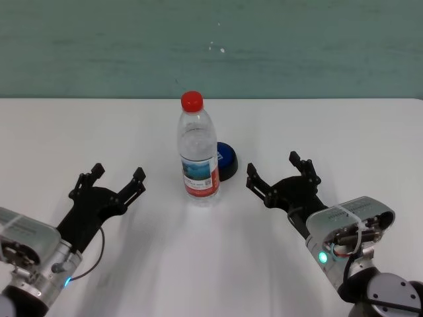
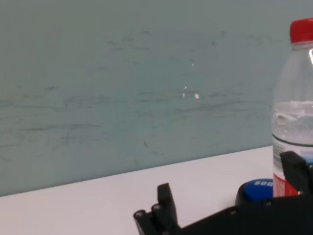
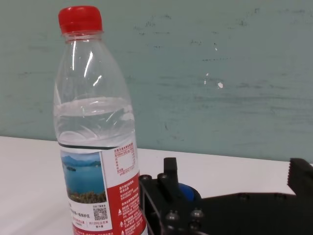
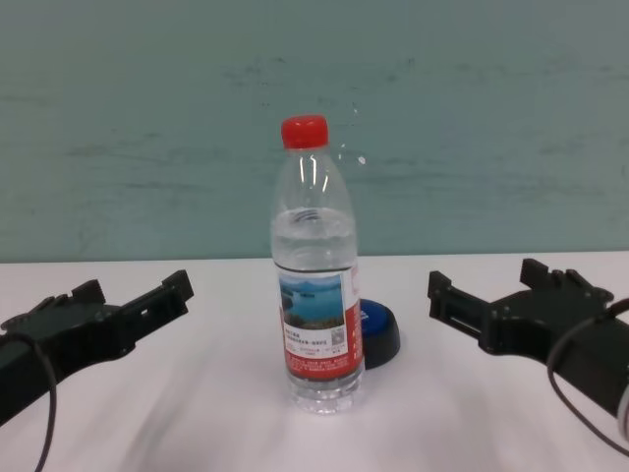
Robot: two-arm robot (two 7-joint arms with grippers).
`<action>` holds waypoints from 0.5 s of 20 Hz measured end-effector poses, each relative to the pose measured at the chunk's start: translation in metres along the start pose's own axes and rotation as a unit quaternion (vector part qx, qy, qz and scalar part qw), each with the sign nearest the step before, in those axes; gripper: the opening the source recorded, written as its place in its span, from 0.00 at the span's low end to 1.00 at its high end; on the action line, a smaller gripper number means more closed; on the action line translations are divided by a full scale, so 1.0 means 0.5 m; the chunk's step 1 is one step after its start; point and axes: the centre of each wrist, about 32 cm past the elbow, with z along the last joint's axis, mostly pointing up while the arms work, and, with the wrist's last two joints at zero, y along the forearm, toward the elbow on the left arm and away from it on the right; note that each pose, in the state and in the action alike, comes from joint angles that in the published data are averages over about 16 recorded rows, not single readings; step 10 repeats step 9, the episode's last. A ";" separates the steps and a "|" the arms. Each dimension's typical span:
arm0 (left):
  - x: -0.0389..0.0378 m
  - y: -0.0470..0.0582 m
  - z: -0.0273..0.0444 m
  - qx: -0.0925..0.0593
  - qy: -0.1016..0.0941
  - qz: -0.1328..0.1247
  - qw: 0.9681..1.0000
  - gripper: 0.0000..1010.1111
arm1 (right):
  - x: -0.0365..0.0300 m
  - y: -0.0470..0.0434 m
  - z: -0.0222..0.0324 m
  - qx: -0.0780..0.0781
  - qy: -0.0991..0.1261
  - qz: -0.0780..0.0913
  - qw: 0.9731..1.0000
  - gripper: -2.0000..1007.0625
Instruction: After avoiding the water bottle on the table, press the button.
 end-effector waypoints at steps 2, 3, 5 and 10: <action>0.000 0.000 0.000 0.000 0.000 0.000 1.000 1.00 | 0.000 0.000 0.000 0.000 0.000 0.000 1.000 1.00; 0.000 0.000 0.000 0.000 0.000 0.000 1.000 1.00 | 0.000 0.000 0.000 0.000 0.000 0.000 1.000 1.00; 0.000 0.000 0.000 0.000 0.000 0.000 1.000 1.00 | 0.000 0.000 0.000 0.000 0.000 0.000 1.000 1.00; 0.000 0.000 0.000 0.000 0.000 0.000 1.000 1.00 | 0.000 0.000 0.000 0.000 0.000 0.000 1.000 1.00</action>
